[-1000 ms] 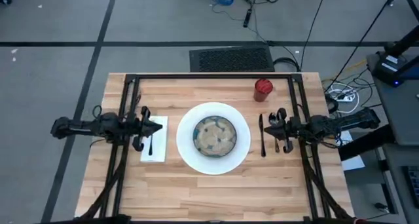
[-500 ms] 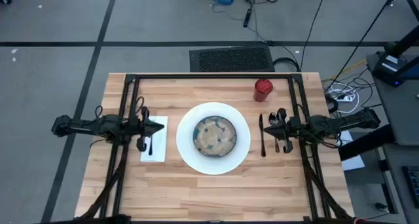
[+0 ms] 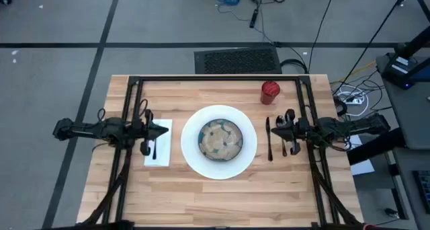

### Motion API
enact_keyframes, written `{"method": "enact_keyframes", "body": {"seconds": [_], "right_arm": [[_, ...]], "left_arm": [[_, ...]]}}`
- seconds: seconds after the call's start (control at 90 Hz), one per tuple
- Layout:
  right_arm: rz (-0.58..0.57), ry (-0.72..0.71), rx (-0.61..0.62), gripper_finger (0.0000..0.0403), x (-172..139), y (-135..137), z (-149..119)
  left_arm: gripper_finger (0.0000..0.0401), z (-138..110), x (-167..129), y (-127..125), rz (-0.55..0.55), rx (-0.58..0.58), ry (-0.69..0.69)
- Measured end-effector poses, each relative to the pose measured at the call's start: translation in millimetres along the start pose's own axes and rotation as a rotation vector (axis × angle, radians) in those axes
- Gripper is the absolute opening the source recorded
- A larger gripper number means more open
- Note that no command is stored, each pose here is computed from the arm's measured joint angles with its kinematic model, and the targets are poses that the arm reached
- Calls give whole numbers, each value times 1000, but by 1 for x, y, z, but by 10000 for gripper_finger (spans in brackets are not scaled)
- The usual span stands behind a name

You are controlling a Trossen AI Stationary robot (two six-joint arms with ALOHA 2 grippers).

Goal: Set table place
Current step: Return to Home Position

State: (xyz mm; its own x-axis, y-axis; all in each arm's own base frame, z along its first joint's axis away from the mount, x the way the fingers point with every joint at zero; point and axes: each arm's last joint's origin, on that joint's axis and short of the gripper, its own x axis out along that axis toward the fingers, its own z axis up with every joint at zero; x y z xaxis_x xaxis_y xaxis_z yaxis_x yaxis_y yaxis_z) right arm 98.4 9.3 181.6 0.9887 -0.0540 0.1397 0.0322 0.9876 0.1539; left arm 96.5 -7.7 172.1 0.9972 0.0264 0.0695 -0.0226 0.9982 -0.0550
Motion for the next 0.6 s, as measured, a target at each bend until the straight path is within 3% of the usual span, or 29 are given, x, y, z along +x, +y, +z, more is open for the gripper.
{"method": "enact_keyframes", "body": {"seconds": [0.267, 0.6], "right_arm": [[-105, -94, -4, 0, -3, -11, 9], [-76, -85, 0, 0, -3, -8, 8]], "left_arm": [[0, 0, 0, 0, -1, -1, 0], [0, 0, 0, 0, -2, -1, -1]]}}
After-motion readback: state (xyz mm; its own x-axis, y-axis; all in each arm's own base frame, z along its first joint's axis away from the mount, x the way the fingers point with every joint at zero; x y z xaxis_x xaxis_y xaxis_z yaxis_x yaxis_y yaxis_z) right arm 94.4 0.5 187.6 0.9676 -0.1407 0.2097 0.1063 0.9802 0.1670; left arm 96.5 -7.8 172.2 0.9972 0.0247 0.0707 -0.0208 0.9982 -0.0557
